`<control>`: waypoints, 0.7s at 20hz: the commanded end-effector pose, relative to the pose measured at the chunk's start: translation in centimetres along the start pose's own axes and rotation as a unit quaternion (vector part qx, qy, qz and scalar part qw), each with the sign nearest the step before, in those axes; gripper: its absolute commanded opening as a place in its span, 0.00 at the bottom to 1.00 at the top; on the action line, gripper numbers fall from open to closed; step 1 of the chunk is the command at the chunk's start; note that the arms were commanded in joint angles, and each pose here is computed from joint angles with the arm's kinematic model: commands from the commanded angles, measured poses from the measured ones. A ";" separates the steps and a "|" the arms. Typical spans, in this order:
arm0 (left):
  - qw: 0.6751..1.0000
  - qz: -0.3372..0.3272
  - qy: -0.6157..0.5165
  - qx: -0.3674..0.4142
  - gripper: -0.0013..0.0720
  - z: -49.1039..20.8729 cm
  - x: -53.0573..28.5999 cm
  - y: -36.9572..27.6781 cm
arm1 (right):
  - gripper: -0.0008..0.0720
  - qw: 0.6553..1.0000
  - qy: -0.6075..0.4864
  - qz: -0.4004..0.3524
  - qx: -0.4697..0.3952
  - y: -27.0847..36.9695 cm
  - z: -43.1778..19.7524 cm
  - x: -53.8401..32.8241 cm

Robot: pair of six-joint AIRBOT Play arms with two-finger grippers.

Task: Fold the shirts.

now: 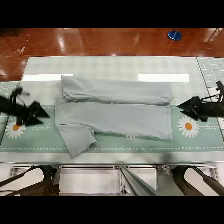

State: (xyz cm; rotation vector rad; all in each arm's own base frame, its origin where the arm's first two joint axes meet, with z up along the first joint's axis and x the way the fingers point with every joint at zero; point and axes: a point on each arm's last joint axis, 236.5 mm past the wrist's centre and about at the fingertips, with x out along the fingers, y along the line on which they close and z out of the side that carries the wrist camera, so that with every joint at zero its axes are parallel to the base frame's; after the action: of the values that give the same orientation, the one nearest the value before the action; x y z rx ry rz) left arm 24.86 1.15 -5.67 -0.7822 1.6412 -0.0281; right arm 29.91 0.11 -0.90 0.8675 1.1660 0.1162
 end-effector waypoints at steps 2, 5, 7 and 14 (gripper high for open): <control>0.998 -0.026 -0.013 -0.053 0.71 -4.0 4.0 1.8 | 0.59 0.998 -0.038 0.047 0.019 1.7 -1.6 0.4; 0.997 -0.057 -0.026 -0.052 0.71 -3.7 5.7 -0.4 | 0.59 0.996 -0.049 0.061 0.046 1.5 -0.9 -0.6; 0.998 -0.042 -0.030 -0.023 0.71 -3.5 6.8 -1.2 | 0.59 0.994 -0.060 0.062 0.067 0.4 -0.3 -2.2; 0.998 -0.004 0.023 0.056 0.26 -5.6 11.0 -3.4 | 0.59 0.987 0.031 -0.089 0.133 -8.8 -6.4 -2.5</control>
State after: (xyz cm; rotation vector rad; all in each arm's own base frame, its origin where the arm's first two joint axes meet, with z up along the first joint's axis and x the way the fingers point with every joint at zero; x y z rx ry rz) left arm 21.70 -7.96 -11.32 -0.7810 1.6383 -0.1079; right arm 24.65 -3.65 -2.52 1.0339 1.1545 -0.0741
